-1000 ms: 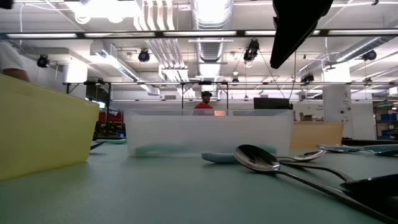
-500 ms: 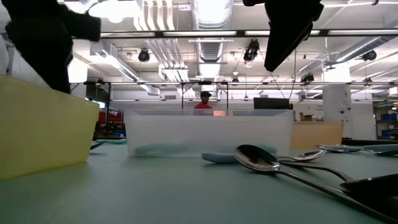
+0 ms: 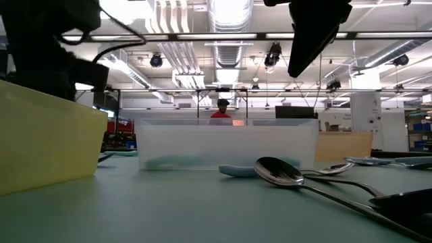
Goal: Sort silverware by color (type)
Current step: Put the black spoon into the yellow bin
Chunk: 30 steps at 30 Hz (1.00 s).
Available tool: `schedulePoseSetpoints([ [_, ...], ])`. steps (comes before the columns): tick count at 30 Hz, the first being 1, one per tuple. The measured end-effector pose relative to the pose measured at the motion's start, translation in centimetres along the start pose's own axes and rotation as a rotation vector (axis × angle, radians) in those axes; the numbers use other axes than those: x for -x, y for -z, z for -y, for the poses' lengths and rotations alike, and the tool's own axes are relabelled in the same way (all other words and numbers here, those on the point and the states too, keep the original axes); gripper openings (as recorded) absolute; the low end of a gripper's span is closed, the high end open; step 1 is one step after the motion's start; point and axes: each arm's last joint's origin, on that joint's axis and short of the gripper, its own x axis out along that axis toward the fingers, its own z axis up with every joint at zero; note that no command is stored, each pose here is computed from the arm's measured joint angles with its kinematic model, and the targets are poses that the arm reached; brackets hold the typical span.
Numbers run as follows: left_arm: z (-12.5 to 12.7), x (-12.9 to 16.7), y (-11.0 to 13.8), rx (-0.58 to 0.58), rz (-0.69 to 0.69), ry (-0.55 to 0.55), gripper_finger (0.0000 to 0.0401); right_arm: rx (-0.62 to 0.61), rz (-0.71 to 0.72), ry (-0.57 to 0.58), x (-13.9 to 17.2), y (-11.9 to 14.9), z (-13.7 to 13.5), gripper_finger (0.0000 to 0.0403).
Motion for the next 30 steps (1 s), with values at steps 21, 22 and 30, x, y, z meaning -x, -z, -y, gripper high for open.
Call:
schedulePoseSetpoints([
  [21, -2.0, -2.7, 0.7, 0.108, -0.090, -0.008, 0.0010, -0.009, 0.003, -0.003, 0.0, 0.0, 0.0, 0.0123],
  [22, -2.0, -2.6, 0.7, 0.110, -0.086, -0.010, 0.0006, -0.013, 0.003, -0.002, 0.0, 0.0, 0.0, 0.0123],
  [30, -1.5, 0.9, -1.8, 0.089, 0.088, -0.060, 0.0002, -0.020, 0.002, -0.003, 0.0, 0.0, 0.0, 0.0123],
])
